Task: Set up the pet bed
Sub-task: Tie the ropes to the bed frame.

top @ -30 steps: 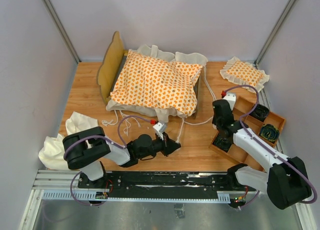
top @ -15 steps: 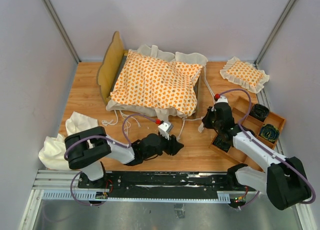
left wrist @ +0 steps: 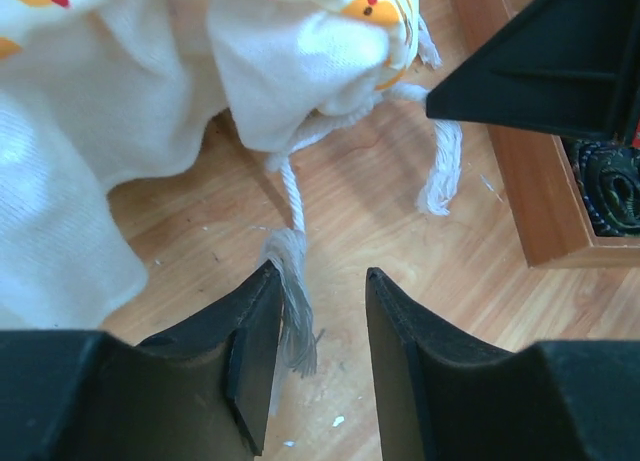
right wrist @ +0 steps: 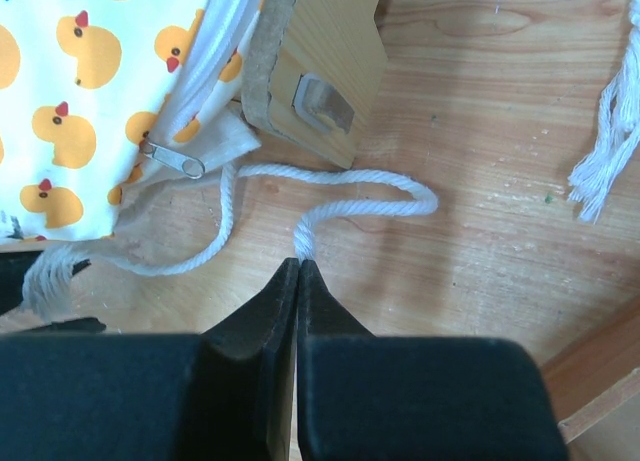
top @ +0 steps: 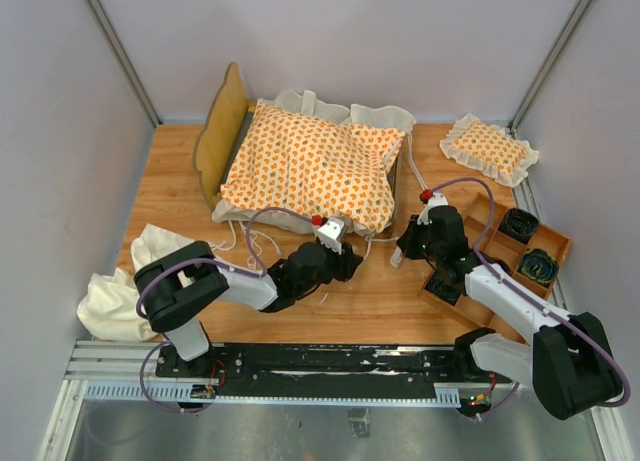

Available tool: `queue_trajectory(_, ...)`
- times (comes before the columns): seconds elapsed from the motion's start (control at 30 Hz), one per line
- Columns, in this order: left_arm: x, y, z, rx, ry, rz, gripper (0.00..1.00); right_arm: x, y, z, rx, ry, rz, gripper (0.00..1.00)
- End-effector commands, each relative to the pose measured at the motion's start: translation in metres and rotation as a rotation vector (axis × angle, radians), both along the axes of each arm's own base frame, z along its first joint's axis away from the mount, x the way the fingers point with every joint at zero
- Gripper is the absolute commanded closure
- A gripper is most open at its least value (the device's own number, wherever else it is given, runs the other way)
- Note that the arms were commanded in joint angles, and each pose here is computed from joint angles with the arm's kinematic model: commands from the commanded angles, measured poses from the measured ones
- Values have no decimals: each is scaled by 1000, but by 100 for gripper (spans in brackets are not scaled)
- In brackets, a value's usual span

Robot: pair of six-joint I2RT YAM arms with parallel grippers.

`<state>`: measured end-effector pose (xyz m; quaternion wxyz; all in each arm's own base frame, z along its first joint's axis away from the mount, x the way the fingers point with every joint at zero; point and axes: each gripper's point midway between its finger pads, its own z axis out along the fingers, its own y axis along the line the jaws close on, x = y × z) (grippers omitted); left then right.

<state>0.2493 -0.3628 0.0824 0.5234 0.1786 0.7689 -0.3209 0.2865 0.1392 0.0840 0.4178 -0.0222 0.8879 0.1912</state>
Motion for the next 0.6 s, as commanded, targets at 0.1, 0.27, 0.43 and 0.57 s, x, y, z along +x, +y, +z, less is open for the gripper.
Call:
queue_trajectory(0.1, -19, -8, 43, -127, -5, -121, 59, -2, -4, 0, -26, -28, 27, 100)
queue_trajectory(0.27, -66, -3, 62, -225, 132, -264, 54, -1, -5, -2, -37, -27, 25, 100)
queue_trajectory(0.43, -96, 16, 55, -217, 229, -258, 49, 0, -4, 0, -32, -31, 28, 100)
queue_trajectory(0.57, -105, 35, 40, -180, 293, -221, 41, -2, -5, 0, -34, -31, 28, 100)
